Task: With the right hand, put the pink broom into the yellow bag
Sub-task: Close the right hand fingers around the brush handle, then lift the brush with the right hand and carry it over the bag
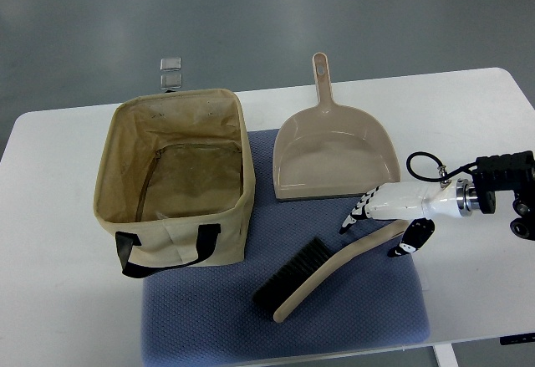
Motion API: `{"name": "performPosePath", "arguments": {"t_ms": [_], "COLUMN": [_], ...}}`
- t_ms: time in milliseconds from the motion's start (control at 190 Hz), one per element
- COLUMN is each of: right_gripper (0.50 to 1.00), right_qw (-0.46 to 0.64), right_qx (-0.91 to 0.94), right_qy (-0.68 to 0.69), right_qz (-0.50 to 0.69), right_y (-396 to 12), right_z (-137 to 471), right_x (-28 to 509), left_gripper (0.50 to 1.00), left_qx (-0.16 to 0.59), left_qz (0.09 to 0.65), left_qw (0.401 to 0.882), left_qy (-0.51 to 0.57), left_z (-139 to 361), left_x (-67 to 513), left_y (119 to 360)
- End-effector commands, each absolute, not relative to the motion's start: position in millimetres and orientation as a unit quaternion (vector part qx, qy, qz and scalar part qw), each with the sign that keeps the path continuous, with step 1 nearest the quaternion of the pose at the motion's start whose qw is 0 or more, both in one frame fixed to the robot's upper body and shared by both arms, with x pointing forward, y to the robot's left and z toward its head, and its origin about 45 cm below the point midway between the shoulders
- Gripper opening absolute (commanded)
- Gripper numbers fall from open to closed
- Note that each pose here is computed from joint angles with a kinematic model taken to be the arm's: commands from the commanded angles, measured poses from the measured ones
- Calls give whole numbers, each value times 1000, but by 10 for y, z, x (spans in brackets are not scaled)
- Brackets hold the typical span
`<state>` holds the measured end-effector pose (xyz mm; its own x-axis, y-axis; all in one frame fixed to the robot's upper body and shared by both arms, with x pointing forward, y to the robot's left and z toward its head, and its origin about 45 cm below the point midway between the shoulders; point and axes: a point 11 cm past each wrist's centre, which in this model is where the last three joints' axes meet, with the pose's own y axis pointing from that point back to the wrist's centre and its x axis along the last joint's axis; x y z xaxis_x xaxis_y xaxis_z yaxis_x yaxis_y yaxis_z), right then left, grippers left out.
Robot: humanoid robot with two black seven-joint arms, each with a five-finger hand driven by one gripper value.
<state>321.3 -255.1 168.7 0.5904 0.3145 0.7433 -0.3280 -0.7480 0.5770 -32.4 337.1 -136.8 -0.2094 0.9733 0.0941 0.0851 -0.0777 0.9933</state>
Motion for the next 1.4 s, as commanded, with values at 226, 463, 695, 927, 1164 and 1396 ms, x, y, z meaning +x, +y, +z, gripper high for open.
{"name": "performPosePath", "arguments": {"t_ms": [226, 463, 695, 927, 1164, 1396], "right_gripper": [684, 545, 509, 509, 519, 521], "right_qw": [356, 356, 351, 327, 325, 318], "right_qx": [818, 818, 815, 814, 792, 789], "right_qy": [-9, -11, -25, -48, -109, -152], "right_qz": [451, 451, 461, 478, 506, 503], "right_y": [-2576, -2591, -2643, -2777, -2992, -3072], "right_z": [1628, 1640, 1736, 1990, 2408, 2817], "right_x": [3183, 3189, 3231, 3292, 3514, 3709], "left_gripper": [1000, 1000, 1000, 1000, 1000, 1000], "left_qx": [483, 483, 483, 483, 483, 483], "left_qz": [552, 552, 552, 552, 552, 552], "left_qw": [402, 402, 402, 402, 402, 402], "left_qy": [547, 547, 548, 547, 547, 547], "left_z": [-1368, -1368, -1368, -1368, -1368, -1368], "left_x": [-324, -324, -324, -324, -324, -324], "left_y": [3371, 3371, 3369, 3371, 3371, 3371]}}
